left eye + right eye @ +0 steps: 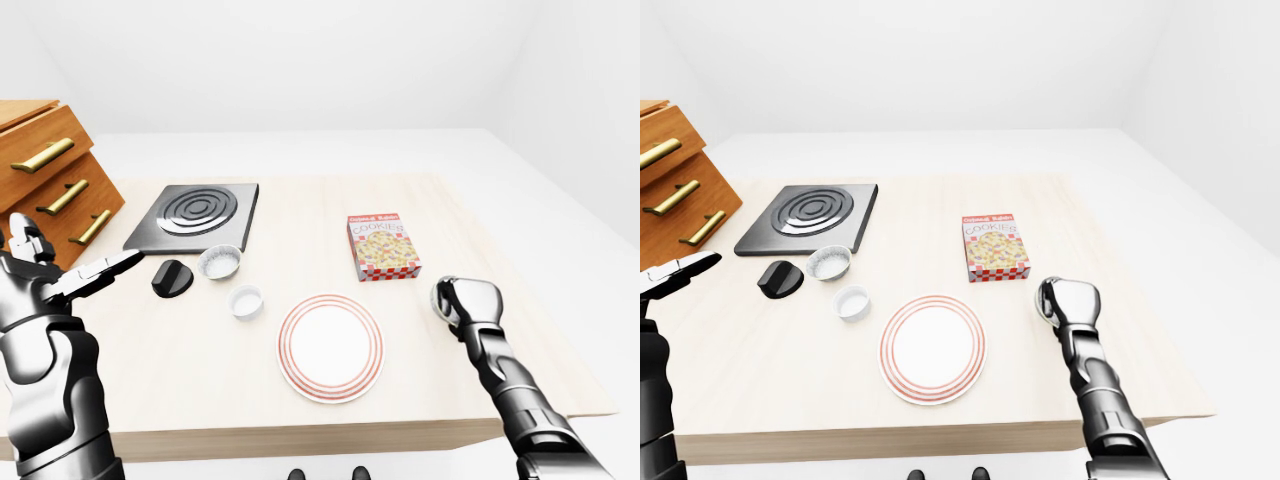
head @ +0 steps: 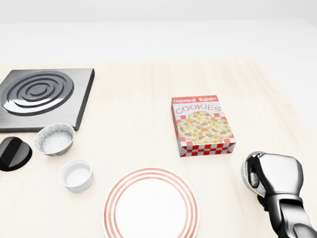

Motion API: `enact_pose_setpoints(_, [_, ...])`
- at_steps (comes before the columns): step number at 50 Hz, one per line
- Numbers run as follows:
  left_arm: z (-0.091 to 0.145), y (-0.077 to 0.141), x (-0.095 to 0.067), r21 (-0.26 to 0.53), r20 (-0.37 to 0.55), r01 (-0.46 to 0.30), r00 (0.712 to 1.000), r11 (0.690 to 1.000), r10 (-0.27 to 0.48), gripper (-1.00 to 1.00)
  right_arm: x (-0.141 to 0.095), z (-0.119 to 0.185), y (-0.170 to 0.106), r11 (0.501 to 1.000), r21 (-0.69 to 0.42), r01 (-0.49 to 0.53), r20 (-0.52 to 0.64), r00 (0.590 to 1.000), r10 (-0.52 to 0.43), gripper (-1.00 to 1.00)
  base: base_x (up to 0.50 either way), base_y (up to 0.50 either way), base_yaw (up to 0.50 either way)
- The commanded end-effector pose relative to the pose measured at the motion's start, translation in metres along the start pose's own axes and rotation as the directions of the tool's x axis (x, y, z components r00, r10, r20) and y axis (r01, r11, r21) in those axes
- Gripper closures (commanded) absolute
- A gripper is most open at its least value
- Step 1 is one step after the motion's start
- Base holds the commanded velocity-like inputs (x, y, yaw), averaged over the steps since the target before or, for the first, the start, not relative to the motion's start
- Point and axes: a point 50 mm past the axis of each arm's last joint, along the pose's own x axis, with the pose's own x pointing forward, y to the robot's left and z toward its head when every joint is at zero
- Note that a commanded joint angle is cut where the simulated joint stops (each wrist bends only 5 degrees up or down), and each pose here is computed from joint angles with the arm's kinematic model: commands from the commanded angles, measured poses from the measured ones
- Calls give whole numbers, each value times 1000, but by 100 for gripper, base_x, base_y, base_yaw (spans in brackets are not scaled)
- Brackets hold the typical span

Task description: Pick the akita bowl next to the plate and place it on the plate.

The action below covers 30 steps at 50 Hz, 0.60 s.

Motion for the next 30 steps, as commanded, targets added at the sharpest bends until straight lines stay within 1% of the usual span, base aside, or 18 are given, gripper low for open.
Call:
enact_pose_setpoints(1, [0,-1,0,0,0,4,1000,1000,-4,-100,-2,7,-30,987,7,163,53,985,-163,100,0,0,0])
enact_pose_setpoints(6, [0,-1,0,-2,1,3,1000,1000,-3,-100,-1,8,-35,982,-14,188,64,980,-187,100,0,0,0])
enact_pose_setpoints(9, [0,-1,0,-2,2,3,1000,1000,-3,-100,-1,12,-53,963,-36,268,95,960,-263,100,0,0,0])
enact_pose_setpoints(12, [-1,-1,-1,-1,-4,4,1000,1000,-4,-100,0,13,-62,950,-47,310,108,947,-303,100,0,0,0])
enact_pose_setpoints(13, [-2,-1,-1,-3,-7,3,1000,1000,-3,-100,0,14,-71,936,-58,348,119,933,-339,100,0,0,0])
enact_pose_setpoints(16, [-3,-1,-1,-4,-10,4,1000,1000,-4,-100,0,15,-76,928,-57,369,121,925,-360,100,0,0,0])
enact_pose_setpoints(17, [-4,-1,-1,-5,-16,3,1000,1000,-3,-100,-2,16,-88,904,-69,422,133,902,-411,100,0,0,0])
enact_pose_setpoints(18, [-4,-1,-1,-7,-16,3,1000,1000,-3,-100,-4,17,-93,899,-73,431,137,897,-419,100,0,0,0])
enact_pose_setpoints(22, [-4,-1,-1,-9,-16,2,1000,1000,-3,-100,-9,25,-109,894,-60,444,161,888,-430,100,0,0,0])
enact_pose_setpoints(23, [-5,-1,-1,-7,-19,1,1000,1000,-1,-100,-12,32,-112,906,-72,416,196,897,-396,100,0,0,0])
enact_pose_setpoints(24, [-5,0,-1,-8,-20,1,1000,1000,-1,-100,-14,35,-111,918,-60,393,192,907,-375,100,0,0,0])
enact_pose_setpoints(26, [-5,0,-1,-8,-21,0,1000,1000,0,-100,-18,43,-118,921,-43,388,203,906,-372,100,0,0,0])
enact_pose_setpoints(27, [-5,0,-1,-8,-21,-1,1000,1000,1,-100,-21,45,-118,930,-36,366,202,914,-352,100,0,0,0])
enact_pose_setpoints(30, [-6,0,0,-8,-26,-2,1000,1000,1,-100,-28,58,-128,946,16,325,219,922,-321,100,0,0,0])
